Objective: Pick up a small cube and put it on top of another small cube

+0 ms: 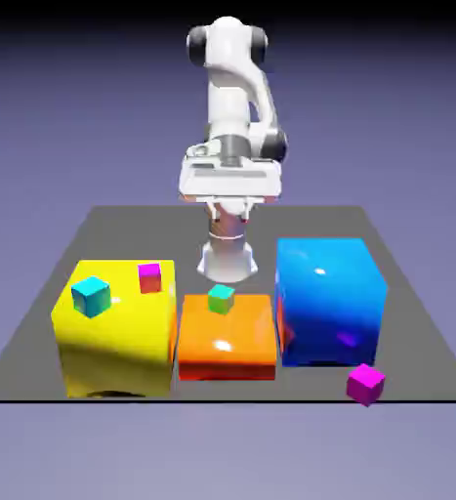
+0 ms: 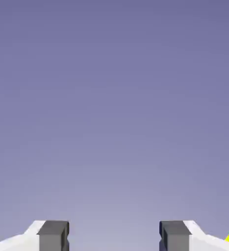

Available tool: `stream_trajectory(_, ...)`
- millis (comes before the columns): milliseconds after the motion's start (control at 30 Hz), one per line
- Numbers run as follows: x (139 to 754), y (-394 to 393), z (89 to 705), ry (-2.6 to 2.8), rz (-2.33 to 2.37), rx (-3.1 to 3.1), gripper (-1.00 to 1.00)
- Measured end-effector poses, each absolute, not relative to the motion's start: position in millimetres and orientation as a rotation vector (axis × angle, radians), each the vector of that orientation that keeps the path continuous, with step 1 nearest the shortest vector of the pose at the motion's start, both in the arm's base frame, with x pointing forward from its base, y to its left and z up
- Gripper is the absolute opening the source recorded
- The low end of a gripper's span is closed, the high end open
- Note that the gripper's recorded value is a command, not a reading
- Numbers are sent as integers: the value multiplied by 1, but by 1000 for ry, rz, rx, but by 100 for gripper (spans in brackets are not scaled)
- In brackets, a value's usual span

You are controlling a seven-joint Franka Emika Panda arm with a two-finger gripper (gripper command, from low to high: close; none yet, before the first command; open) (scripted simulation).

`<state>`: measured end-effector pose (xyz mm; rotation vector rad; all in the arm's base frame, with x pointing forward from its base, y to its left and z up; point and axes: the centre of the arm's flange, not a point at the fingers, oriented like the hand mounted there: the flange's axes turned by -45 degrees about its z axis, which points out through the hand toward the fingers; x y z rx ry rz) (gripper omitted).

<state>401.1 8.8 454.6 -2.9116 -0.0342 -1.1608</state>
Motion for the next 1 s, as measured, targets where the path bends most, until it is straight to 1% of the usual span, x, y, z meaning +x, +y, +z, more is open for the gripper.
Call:
stream_trajectory(267, 475, 46, 416, 274, -735, -2916, 0)
stream_trajectory(533, 535, 100, 355, 563, -289, -2866, 0)
stream_trajectory(767, 571, 152, 288, 807, 119, -2778, 0)
stream_trajectory(1000, 588, 208, 214, 1029, 545, -2650, 0)
